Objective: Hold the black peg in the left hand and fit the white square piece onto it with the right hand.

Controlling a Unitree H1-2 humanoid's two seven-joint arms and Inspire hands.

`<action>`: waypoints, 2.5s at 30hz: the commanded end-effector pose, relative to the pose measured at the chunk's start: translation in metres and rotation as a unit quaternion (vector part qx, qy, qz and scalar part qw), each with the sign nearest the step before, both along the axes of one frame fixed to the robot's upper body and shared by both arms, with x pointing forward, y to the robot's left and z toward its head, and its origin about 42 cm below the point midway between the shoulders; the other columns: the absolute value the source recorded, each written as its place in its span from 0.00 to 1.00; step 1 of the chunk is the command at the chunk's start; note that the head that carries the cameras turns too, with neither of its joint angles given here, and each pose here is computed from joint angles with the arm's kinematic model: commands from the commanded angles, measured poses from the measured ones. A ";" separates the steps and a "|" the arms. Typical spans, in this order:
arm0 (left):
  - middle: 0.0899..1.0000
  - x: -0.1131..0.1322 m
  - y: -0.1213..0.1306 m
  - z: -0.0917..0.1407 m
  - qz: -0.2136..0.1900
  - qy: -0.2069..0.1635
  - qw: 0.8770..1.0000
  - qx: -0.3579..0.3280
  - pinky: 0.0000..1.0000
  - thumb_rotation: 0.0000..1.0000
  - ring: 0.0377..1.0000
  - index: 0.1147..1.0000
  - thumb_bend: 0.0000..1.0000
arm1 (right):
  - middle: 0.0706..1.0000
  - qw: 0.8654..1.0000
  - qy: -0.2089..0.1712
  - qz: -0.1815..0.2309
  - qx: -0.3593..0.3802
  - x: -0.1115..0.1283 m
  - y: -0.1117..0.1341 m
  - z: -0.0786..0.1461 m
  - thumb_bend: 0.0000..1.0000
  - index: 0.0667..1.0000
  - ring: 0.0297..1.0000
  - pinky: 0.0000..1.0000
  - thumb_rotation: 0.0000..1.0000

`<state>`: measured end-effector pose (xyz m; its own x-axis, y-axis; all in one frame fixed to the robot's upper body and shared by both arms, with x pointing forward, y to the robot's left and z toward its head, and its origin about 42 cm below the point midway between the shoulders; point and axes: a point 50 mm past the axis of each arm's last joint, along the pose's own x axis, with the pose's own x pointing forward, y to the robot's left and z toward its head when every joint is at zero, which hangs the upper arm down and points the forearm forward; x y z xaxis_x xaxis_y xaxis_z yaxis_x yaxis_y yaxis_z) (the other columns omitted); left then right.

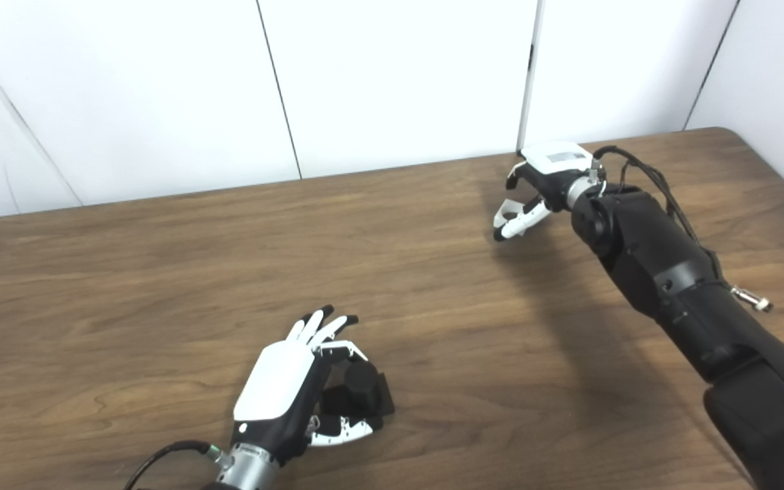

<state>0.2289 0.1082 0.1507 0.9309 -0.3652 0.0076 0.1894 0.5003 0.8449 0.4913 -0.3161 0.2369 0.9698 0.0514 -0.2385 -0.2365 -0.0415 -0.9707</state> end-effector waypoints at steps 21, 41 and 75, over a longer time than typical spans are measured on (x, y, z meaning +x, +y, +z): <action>0.91 0.001 0.002 0.003 0.005 0.010 1.000 0.016 1.00 0.07 1.00 0.42 0.52 | 1.00 1.000 -0.029 -0.003 -0.007 0.014 -0.004 0.033 0.86 0.76 1.00 1.00 0.54; 0.91 0.001 -0.002 0.003 0.007 0.007 1.000 0.007 1.00 0.07 1.00 0.42 0.52 | 0.98 1.000 -0.016 -0.014 -0.001 0.012 -0.010 0.029 0.82 0.65 1.00 1.00 0.49; 0.92 0.003 -0.002 0.003 0.010 0.007 1.000 0.003 1.00 0.07 1.00 0.42 0.52 | 0.97 1.000 -0.022 -0.008 -0.006 0.016 -0.009 0.028 0.84 0.58 1.00 1.00 0.34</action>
